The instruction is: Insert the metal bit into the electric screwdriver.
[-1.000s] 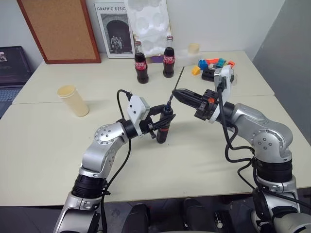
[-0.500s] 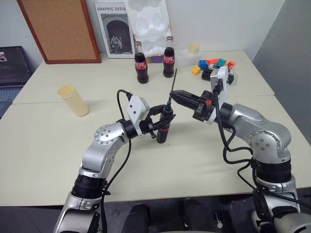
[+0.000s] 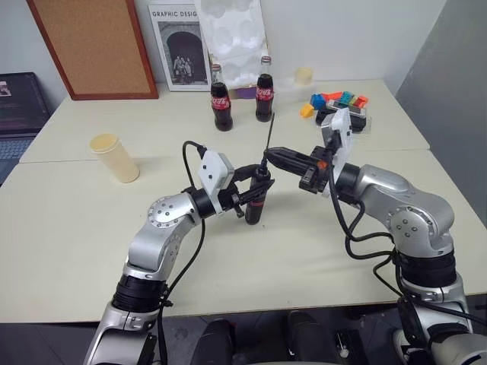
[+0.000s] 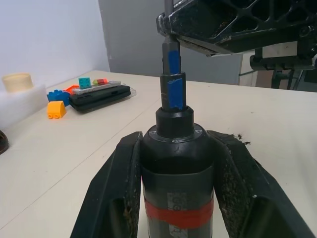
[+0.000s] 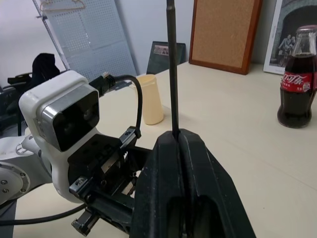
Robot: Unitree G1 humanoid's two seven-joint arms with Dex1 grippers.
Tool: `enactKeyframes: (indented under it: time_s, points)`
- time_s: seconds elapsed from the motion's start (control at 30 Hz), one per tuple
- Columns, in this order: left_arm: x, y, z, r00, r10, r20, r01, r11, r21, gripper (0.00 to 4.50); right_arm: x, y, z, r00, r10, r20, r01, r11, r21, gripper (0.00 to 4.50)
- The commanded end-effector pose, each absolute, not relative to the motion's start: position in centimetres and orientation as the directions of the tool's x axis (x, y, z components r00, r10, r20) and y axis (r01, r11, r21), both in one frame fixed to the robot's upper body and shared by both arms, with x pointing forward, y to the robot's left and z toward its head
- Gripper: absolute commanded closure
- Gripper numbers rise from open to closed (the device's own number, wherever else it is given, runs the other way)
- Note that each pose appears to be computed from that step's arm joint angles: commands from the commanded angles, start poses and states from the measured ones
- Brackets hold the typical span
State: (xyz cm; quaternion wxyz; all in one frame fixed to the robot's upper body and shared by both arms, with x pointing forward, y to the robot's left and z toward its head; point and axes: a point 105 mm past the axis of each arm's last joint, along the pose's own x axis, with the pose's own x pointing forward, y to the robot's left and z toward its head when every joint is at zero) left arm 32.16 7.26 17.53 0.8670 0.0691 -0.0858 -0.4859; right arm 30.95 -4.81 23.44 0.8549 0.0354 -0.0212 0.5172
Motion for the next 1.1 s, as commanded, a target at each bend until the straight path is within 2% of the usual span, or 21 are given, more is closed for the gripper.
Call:
enactKeyframes:
  time_s: [0.03,0.5,0.6,0.9,1.1]
  points:
    - [32.6,8.2,15.1,0.560,-0.828,-0.006,0.818,0.552,0.164,2.83,30.4,-4.6,23.5,0.453,0.889,0.068,-0.891,0.452,0.027,4.46]
    - [32.5,8.2,15.0,0.559,-0.829,-0.005,0.818,0.551,0.167,2.83,29.9,-4.4,22.7,0.452,0.891,0.028,-0.892,0.452,0.024,4.46]
    - [32.6,8.2,15.0,0.559,-0.829,-0.004,0.818,0.551,0.167,2.83,29.9,-4.4,22.8,0.449,0.893,0.029,-0.894,0.448,0.027,3.93]
    - [32.8,8.2,15.1,0.561,-0.828,-0.002,0.816,0.552,0.169,2.83,29.5,-5.0,23.5,0.427,0.904,0.029,-0.904,0.426,0.035,1.92]
    - [33.0,8.4,15.2,0.564,-0.826,-0.004,0.813,0.555,0.178,2.83,28.8,-7.7,24.9,0.459,0.888,0.008,-0.888,0.459,-0.004,0.46]
